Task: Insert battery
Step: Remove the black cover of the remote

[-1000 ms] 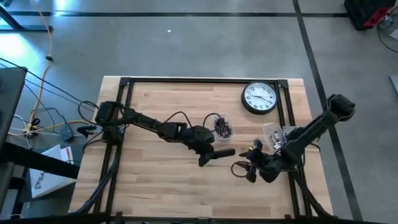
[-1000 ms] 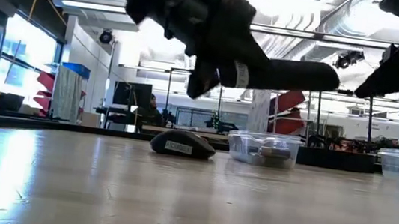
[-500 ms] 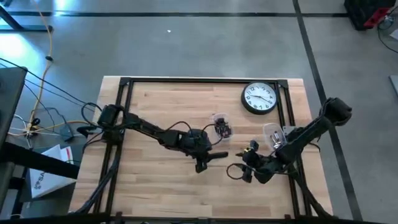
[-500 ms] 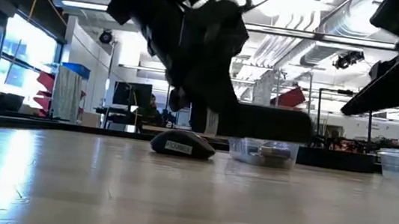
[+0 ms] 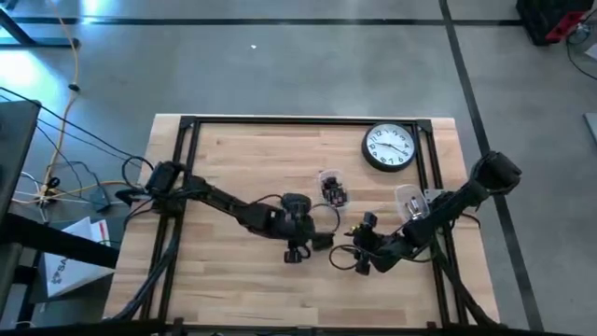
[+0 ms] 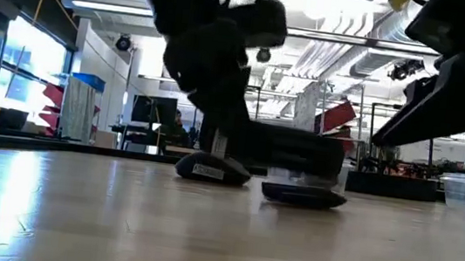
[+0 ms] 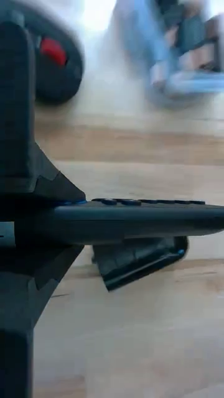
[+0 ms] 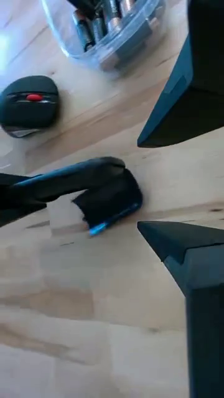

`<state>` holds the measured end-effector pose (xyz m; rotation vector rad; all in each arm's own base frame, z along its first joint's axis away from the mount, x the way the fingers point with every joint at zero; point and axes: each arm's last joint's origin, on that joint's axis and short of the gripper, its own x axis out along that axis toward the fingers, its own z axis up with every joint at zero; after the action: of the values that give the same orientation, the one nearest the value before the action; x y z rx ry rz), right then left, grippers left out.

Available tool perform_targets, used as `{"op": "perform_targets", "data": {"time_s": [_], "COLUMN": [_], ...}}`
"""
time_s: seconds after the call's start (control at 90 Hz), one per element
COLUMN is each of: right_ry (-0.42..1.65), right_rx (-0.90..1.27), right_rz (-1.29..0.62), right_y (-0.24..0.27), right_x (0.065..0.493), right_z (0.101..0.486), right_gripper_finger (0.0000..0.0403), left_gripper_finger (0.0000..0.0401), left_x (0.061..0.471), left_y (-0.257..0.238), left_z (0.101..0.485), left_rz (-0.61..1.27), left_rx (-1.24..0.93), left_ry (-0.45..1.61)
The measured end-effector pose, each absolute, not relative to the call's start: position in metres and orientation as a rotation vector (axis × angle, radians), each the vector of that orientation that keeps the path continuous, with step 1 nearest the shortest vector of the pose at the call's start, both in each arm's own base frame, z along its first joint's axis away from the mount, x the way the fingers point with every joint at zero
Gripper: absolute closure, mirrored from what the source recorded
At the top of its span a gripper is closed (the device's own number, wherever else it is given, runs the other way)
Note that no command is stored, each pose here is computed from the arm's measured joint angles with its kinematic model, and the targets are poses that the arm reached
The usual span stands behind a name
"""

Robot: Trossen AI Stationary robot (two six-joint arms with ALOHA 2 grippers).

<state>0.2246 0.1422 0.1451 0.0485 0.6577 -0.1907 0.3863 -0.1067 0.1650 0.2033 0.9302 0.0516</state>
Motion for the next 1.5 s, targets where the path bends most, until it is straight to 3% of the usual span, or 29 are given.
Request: {"op": "perform_targets", "data": {"time_s": [0.433,0.744,1.011,1.222,1.5], "right_ry": [0.655,0.632,0.71,0.736,0.755], "right_rx": [-0.04,-0.145,-0.097,-0.184,-0.177], "right_rz": [-0.119,-0.148,-0.102,-0.145,-0.098], "right_y": [0.144,0.134,0.13,0.12,0.121], "right_x": [0.226,0.24,0.247,0.248,0.258], "right_z": [0.147,0.142,0.124,0.123,0.102], "right_gripper_finger": [0.0231,0.0231,0.0231,0.0231,0.0231], "left_gripper_finger": [0.0348,0.0348,0.0348,0.0348,0.0348], "left_x": [0.368,0.339,0.301,0.289,0.271], "left_y": [-0.127,-0.146,-0.134,-0.135,-0.139], "left_z": [0.185,0.242,0.214,0.192,0.169], "left_rz": [0.225,0.212,0.275,0.404,0.429], "left_rx": [0.318,0.185,0.043,0.011,-0.084], "left_ry": [0.952,0.574,0.565,0.541,0.551]}}
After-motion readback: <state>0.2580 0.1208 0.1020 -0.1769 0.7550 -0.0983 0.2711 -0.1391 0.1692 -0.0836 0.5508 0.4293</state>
